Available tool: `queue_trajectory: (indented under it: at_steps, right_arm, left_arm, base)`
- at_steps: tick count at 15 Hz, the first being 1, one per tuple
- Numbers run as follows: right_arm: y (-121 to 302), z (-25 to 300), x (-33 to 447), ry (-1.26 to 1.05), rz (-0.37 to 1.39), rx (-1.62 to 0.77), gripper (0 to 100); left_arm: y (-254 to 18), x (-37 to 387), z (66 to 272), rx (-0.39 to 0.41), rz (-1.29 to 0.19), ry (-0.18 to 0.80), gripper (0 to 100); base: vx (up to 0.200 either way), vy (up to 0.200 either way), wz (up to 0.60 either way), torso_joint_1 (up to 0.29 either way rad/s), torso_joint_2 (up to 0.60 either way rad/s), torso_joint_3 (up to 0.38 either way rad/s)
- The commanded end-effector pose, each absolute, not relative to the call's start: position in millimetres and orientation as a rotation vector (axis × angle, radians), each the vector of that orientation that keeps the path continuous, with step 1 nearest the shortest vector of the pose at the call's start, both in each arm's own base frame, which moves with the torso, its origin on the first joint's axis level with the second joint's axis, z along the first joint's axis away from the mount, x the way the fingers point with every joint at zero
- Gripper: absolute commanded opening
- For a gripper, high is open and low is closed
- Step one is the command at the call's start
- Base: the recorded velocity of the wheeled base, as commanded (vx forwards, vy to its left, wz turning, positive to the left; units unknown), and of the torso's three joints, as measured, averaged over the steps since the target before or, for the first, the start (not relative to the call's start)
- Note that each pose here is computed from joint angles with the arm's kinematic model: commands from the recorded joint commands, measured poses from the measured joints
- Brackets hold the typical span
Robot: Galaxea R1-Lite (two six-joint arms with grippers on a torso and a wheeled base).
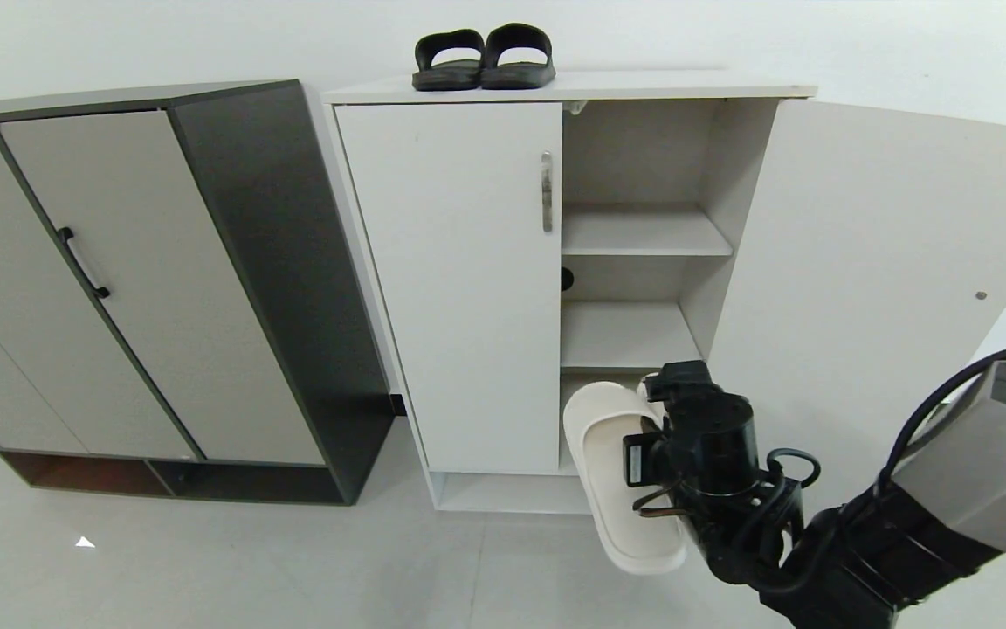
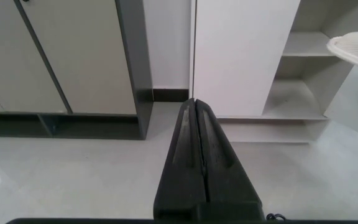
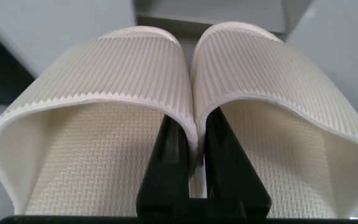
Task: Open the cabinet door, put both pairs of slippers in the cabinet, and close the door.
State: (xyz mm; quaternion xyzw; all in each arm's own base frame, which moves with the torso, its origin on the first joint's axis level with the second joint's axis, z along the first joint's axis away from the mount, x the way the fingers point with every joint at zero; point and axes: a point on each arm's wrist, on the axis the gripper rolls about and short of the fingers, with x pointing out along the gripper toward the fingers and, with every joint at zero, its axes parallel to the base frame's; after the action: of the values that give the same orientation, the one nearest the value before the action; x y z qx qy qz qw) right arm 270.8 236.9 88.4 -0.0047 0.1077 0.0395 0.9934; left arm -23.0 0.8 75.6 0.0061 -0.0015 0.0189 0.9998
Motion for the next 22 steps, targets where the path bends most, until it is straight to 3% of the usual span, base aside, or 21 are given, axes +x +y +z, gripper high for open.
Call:
queue_trajectory:
  at_steps: [1,4,22]
  right_arm:
    - [245.3,71.3,279.8,0.235,0.058,-0.032,0]
    - [246.2,71.4,279.9,0.234,0.058,-0.031,0]
    - [267.1,39.8,306.5,0.246,0.044,-0.002,0]
  left_arm:
    - [0.8,-22.7,75.7,0.012,0.038,0.0,0]
    - [0.8,-22.7,75.7,0.012,0.038,0.0,0]
    - [0.2,-22.7,75.7,0.012,0.011,0.0,0]
  base:
    - [0.0,-0.2,0.0,0.007,-0.01,-0.002]
    - [0.0,-0.2,0.0,0.004,0.0,0.004]
    - [0.0,0.0,0.0,0.0,0.0,0.0]
